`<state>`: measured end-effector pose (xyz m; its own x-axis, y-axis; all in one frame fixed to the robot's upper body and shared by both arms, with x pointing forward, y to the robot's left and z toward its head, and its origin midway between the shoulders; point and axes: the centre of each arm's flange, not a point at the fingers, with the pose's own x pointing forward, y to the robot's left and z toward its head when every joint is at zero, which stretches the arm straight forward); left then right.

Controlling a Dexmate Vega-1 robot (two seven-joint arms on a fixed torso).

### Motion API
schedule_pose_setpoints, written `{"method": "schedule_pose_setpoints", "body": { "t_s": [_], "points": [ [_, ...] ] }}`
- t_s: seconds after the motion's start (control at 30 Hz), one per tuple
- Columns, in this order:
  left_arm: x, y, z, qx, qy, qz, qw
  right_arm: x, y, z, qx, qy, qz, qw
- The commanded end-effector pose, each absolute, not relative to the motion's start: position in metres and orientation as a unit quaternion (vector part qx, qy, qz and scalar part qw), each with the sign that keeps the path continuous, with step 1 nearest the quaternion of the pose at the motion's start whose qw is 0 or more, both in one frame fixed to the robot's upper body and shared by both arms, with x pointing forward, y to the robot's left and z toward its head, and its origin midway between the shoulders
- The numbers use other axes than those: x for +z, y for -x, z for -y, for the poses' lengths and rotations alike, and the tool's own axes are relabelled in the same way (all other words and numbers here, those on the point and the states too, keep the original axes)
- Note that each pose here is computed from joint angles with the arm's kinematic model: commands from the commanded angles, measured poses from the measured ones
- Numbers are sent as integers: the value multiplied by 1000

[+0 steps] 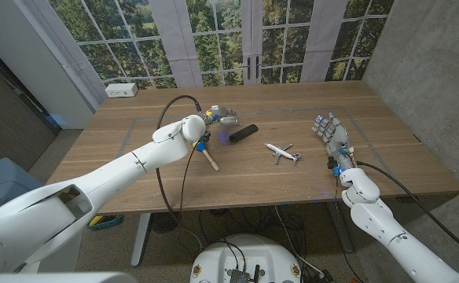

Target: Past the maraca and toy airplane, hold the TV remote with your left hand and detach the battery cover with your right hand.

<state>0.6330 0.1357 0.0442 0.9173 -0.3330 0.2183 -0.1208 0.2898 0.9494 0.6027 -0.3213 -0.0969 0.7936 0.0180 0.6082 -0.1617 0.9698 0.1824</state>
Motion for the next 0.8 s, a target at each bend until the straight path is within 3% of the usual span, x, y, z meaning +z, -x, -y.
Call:
{"method": "schedule_pose_setpoints", "body": {
  "t_s": [0.03, 0.8],
  "points": [
    [45, -631, -131, -53, -622, 172, 762, -96, -603, 323, 48, -117, 322, 938],
    [41, -632, -107, -64, -693, 153, 701, -104, -597, 328, 44, -124, 328, 936]
  ]
}}
